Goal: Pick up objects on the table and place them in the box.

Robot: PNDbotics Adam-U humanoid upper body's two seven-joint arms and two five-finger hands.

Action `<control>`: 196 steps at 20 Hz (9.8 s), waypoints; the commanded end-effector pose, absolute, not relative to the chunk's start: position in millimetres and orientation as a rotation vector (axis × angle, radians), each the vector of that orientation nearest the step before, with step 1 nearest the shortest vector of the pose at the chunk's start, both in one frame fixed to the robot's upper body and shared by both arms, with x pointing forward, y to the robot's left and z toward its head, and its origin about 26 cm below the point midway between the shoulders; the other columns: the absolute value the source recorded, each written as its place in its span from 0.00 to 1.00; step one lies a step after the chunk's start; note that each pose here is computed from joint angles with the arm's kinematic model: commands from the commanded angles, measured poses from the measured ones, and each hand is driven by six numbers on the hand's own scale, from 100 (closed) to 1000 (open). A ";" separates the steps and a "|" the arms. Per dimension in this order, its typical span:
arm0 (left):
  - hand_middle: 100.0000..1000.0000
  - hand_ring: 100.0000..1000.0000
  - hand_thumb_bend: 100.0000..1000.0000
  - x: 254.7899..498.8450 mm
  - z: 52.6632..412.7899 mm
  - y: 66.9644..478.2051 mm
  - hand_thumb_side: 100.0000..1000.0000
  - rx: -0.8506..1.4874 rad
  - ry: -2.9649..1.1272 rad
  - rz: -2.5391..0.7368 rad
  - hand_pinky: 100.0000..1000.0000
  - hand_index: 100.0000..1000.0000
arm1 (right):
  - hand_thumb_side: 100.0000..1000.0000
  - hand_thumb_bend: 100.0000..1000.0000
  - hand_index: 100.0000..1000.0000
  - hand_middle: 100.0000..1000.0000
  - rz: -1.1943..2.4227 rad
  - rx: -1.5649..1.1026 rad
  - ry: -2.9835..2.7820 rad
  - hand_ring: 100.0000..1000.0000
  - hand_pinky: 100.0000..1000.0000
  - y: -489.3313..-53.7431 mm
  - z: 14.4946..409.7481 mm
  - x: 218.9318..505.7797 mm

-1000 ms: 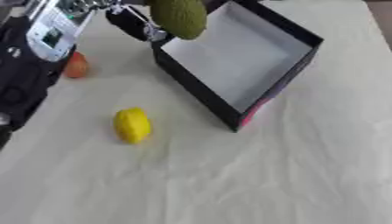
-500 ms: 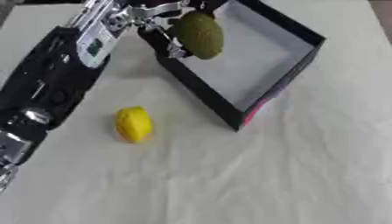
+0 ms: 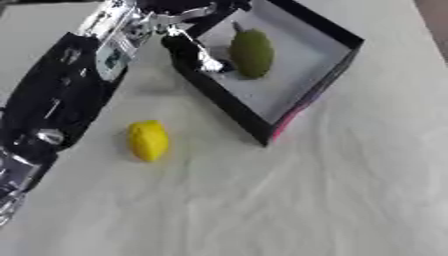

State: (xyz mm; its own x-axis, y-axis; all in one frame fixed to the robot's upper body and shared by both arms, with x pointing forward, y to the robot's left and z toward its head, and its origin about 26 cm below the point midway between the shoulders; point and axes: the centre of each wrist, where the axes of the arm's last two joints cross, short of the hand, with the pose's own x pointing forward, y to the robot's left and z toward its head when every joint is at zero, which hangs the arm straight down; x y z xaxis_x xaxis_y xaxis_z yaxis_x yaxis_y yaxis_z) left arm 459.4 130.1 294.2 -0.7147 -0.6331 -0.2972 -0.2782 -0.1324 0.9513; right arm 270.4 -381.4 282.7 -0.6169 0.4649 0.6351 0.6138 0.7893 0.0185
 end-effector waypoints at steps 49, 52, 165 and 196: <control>0.82 0.85 0.41 435.7 267.3 403.9 0.47 0.782 -1.272 -1.529 0.84 0.88 | 0.17 0.00 0.77 0.66 -0.281 -0.974 -2.288 0.80 0.86 -395.9 273.4 256.7; 0.81 0.85 0.42 443.2 263.9 396.2 0.46 0.785 -1.276 -1.515 0.83 0.87 | 0.18 0.00 0.77 0.66 -0.274 -0.957 -2.297 0.80 0.86 -393.5 275.1 258.3; 0.81 0.83 0.12 389.3 408.4 250.5 0.43 0.917 -2.237 -1.242 0.83 0.90 | 0.05 0.00 0.78 0.66 -0.185 -0.993 -2.409 0.79 0.87 -401.0 324.2 249.1; 0.83 0.82 0.20 295.8 272.0 263.7 0.80 0.621 -1.528 -1.752 0.80 0.91 | 0.14 0.00 0.78 0.65 -0.183 -1.027 -2.286 0.79 0.87 -400.6 288.2 253.1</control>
State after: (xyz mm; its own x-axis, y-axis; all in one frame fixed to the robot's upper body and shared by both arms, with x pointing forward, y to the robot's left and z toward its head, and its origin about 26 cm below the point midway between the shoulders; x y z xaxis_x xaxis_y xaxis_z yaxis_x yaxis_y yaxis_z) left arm 297.8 263.8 265.6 -0.6282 -0.7682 0.1233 0.2166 -0.0205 0.9760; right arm 255.8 -402.5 279.8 -0.4971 0.6103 0.6169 0.7122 0.6930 -0.1117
